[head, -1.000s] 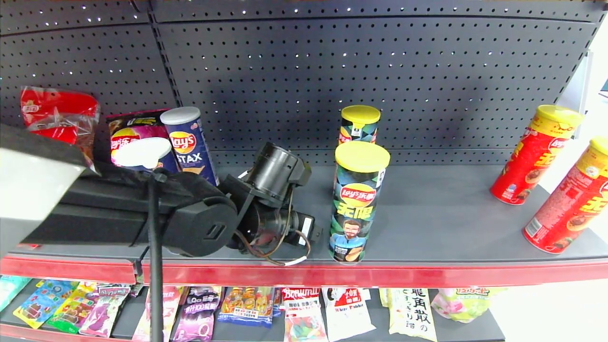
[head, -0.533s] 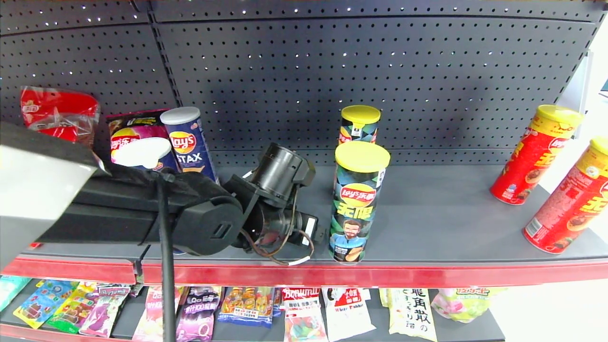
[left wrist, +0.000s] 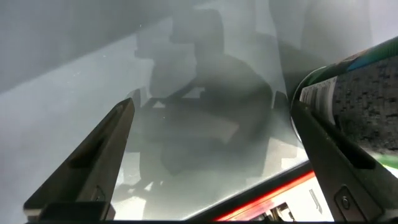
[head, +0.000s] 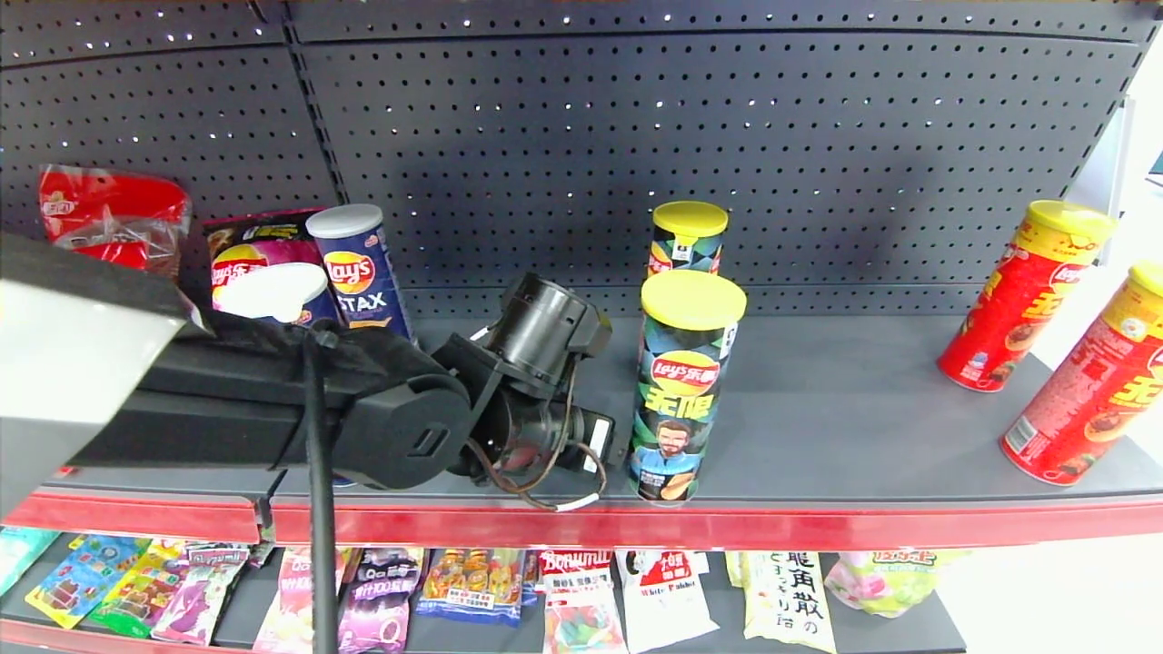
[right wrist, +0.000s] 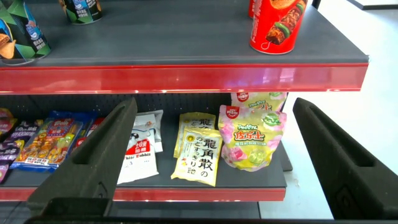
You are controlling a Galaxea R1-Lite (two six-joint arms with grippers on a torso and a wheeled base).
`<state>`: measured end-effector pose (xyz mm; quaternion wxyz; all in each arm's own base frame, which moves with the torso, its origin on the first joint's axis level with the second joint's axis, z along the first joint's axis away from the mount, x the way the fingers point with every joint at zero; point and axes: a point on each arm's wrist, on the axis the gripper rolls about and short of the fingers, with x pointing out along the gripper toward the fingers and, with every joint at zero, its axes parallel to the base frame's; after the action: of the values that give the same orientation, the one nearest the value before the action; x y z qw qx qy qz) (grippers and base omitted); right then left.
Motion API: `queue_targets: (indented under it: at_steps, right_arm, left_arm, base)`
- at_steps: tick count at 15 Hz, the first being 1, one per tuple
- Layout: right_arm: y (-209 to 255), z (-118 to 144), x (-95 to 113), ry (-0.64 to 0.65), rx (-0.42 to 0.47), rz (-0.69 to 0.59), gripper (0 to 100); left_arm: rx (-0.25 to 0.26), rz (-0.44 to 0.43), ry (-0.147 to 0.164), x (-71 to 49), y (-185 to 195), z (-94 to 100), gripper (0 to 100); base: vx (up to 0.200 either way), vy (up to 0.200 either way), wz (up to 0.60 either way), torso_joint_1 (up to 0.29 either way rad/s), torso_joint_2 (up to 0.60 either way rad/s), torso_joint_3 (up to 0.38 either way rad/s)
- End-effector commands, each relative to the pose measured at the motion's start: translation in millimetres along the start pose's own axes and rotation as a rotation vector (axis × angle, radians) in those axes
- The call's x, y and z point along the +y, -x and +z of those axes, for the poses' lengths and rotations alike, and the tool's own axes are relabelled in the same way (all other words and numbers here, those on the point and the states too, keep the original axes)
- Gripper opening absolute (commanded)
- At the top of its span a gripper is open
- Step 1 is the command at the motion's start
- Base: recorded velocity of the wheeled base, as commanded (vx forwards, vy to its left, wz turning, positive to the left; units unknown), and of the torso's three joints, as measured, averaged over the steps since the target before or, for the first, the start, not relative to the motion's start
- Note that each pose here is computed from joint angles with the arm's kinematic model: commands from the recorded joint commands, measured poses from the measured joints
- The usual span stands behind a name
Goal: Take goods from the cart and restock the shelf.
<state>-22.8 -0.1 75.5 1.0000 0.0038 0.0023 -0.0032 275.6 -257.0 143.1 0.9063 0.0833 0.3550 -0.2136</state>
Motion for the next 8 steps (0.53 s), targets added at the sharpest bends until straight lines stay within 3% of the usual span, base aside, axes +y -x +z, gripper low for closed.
queue_targets:
  at_steps: [1,8]
  right_arm:
    - [-0.1,0.0,0.0,0.000,0.001,0.000,100]
    - [-0.1,0.0,0.0,0.000,0.001,0.000,100]
  left_arm:
    - [-0.005,-0.003,-0.001,-1.3,1.7,1.3,100]
    - [0.012,-0.006,0.010,-4.4,3.5,0.9,100]
  base:
    - [0.000,0.000,0.00,0.000,0.00,0.000]
    - [0.000,0.000,0.00,0.000,0.00,0.000]
